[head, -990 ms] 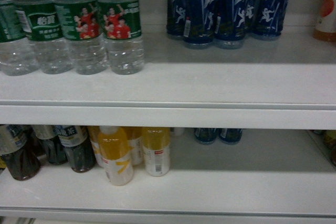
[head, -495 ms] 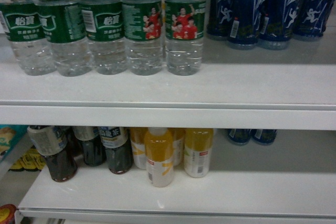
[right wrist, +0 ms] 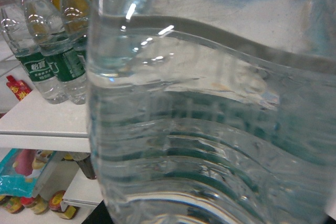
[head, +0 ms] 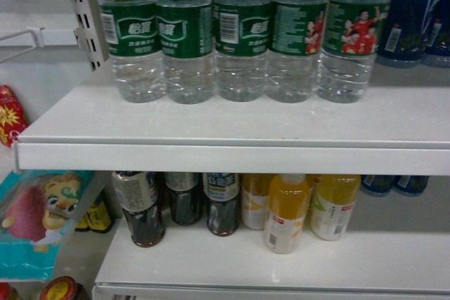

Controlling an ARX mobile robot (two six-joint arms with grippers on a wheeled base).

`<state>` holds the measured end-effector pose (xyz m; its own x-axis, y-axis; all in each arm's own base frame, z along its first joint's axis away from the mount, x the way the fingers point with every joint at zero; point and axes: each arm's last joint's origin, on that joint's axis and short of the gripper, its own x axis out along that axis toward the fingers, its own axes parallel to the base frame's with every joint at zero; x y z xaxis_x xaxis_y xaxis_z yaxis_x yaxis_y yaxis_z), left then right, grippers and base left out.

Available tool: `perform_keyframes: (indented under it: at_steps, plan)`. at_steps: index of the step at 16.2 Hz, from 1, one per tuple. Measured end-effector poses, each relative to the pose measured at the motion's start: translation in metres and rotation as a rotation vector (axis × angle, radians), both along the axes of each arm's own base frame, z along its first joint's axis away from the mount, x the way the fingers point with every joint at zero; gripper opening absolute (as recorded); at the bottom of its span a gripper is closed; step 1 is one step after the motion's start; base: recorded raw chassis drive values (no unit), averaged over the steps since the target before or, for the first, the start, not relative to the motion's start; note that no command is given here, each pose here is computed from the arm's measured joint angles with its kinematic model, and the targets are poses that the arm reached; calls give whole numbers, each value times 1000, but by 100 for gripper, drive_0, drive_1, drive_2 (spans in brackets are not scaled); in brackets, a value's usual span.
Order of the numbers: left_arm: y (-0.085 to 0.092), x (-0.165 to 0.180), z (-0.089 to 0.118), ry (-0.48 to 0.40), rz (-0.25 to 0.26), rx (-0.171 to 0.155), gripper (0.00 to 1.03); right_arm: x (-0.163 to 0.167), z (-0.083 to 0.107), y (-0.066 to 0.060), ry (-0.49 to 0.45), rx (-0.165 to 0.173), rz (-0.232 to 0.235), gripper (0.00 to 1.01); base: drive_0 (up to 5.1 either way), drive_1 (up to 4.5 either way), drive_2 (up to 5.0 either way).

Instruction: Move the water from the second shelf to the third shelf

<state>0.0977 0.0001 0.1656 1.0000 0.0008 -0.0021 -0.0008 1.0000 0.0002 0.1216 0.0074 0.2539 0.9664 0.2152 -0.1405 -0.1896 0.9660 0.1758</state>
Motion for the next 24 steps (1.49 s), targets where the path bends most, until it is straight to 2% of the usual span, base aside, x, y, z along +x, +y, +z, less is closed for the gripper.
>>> perform_keyframes:
  at_steps: [8, 12, 14, 21, 23, 24]
  plan:
    - [0, 0, 0, 1, 0, 0, 98, 0, 0, 0, 0, 0, 2, 42, -453, 221, 221]
    - [0, 0, 0, -1, 2, 0, 98, 0, 0, 1, -1, 2, 17, 42, 0, 0, 0]
    - [0, 0, 0, 1, 0, 0, 98, 0, 0, 0, -5, 0, -3, 42, 0, 0, 0]
    - [0, 0, 0, 1, 0, 0, 98, 0, 0, 0, 0, 0, -2, 42, 0, 0, 0]
    - [0, 0, 0, 1, 0, 0, 98, 1, 2, 0, -58, -13, 48, 42, 0, 0, 0]
    - [0, 0, 0, 1, 0, 0, 98, 3, 4, 3, -86, -36, 70, 42, 0, 0, 0]
